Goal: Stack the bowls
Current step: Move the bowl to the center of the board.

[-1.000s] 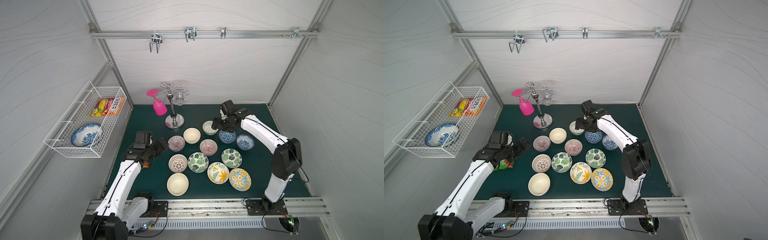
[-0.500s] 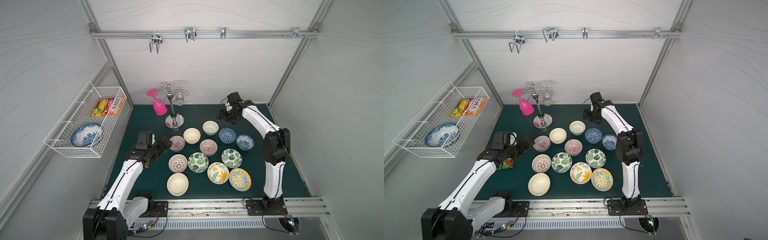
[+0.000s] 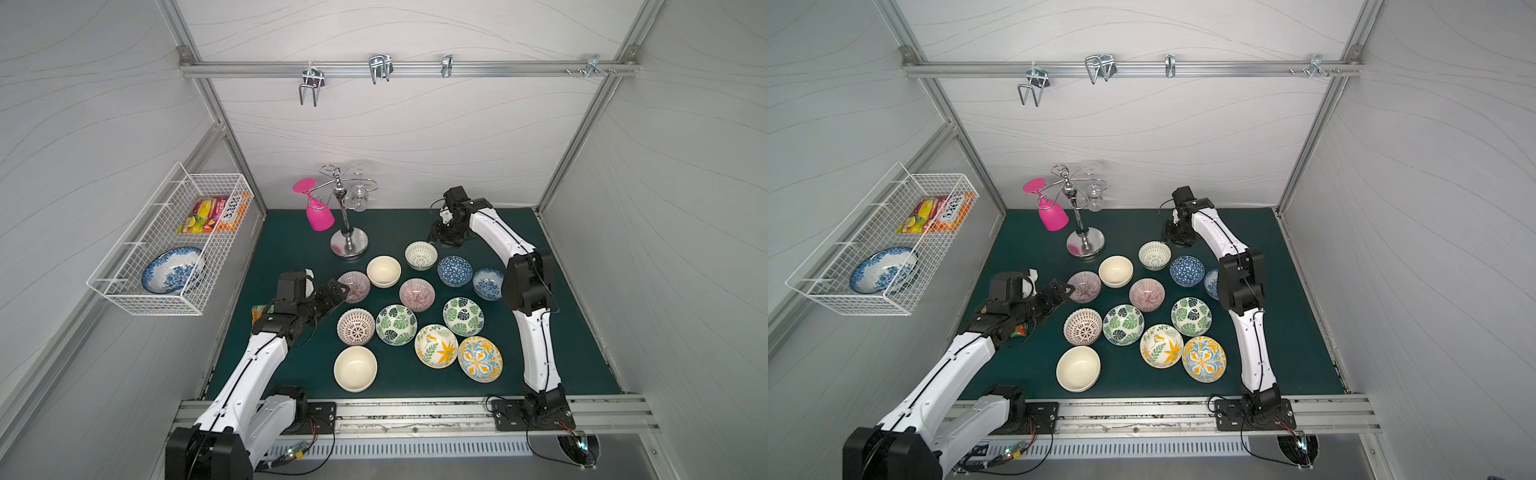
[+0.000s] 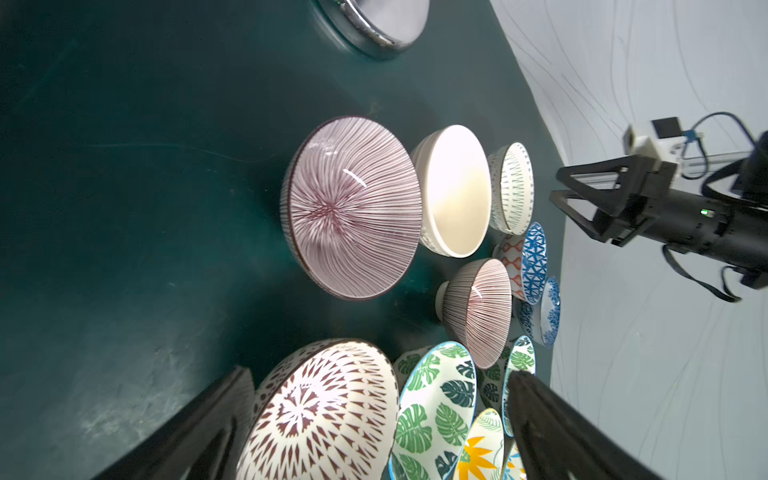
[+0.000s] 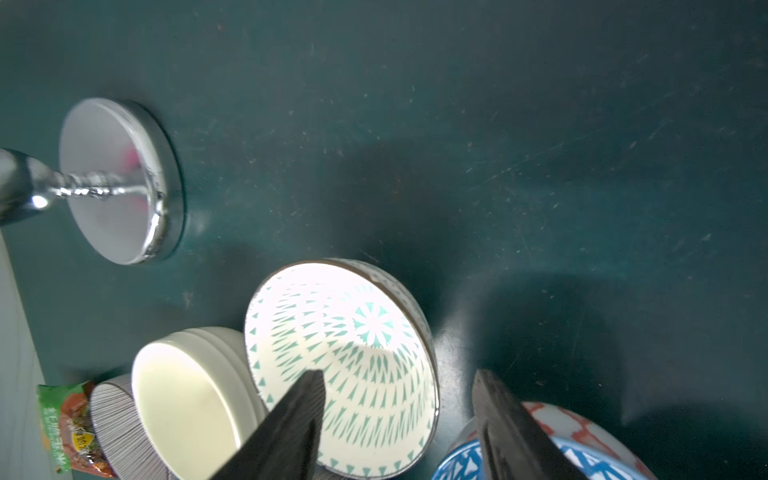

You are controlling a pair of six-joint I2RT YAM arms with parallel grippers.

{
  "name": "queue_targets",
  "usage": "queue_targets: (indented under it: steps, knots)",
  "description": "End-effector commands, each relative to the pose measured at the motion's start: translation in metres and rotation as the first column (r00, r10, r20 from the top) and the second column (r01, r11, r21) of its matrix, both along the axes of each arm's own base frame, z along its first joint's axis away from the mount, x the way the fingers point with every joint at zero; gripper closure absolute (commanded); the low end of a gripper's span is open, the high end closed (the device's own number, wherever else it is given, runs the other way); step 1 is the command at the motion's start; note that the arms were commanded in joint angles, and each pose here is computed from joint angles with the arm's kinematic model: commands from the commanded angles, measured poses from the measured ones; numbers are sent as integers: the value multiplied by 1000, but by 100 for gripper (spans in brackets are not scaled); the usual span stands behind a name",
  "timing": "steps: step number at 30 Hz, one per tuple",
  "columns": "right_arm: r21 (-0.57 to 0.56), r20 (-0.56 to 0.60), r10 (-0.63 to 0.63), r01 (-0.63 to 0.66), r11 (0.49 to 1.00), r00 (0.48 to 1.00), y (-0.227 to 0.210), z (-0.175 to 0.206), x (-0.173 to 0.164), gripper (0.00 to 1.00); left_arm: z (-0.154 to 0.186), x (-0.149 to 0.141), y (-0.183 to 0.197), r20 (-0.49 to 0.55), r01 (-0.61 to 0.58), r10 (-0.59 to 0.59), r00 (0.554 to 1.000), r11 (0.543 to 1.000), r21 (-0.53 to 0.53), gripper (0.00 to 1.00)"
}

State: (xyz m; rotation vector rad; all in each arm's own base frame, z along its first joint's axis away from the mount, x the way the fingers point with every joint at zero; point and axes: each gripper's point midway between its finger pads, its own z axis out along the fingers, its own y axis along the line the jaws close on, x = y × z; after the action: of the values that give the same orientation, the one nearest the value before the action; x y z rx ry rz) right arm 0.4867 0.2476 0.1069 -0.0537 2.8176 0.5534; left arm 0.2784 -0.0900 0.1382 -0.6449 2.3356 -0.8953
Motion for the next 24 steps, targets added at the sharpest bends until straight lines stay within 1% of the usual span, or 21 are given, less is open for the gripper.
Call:
queue_targets:
  steps: [1, 3, 6, 9, 12, 17, 21, 24]
  knots:
    - [-12, -45, 27, -28, 1000, 999, 3, -12, -9, 41, 10, 8, -11, 78, 25, -20, 997, 997, -73, 0]
    - [-15, -55, 34, -35, 999, 998, 5, -19, -11, 43, -1, 6, -10, 48, 5, -1, 999, 996, -88, 0]
    - [-29, -66, 39, -41, 999, 997, 4, -27, -12, 45, 4, 6, -7, 76, -6, 12, 997, 997, -74, 0]
    - [-35, -71, 38, -40, 999, 997, 2, -33, -14, 49, -5, 4, -3, 67, -32, 36, 997, 997, -68, 0]
    - [-27, -75, 34, -36, 999, 997, 2, -38, -15, 57, -7, 6, -1, 63, -42, 45, 997, 997, -60, 0]
    - [-22, -75, 29, -31, 999, 997, -2, -42, -16, 63, -10, 5, 1, 73, -54, 58, 996, 997, -57, 0]
    - [-26, -69, 14, -16, 1000, 998, -9, -43, -17, 73, -11, 5, 1, 73, -56, 61, 995, 997, -57, 0]
    - [-18, -59, -25, 24, 1000, 998, -21, -41, -16, 78, -11, 4, 2, 74, -60, 64, 995, 997, -56, 0]
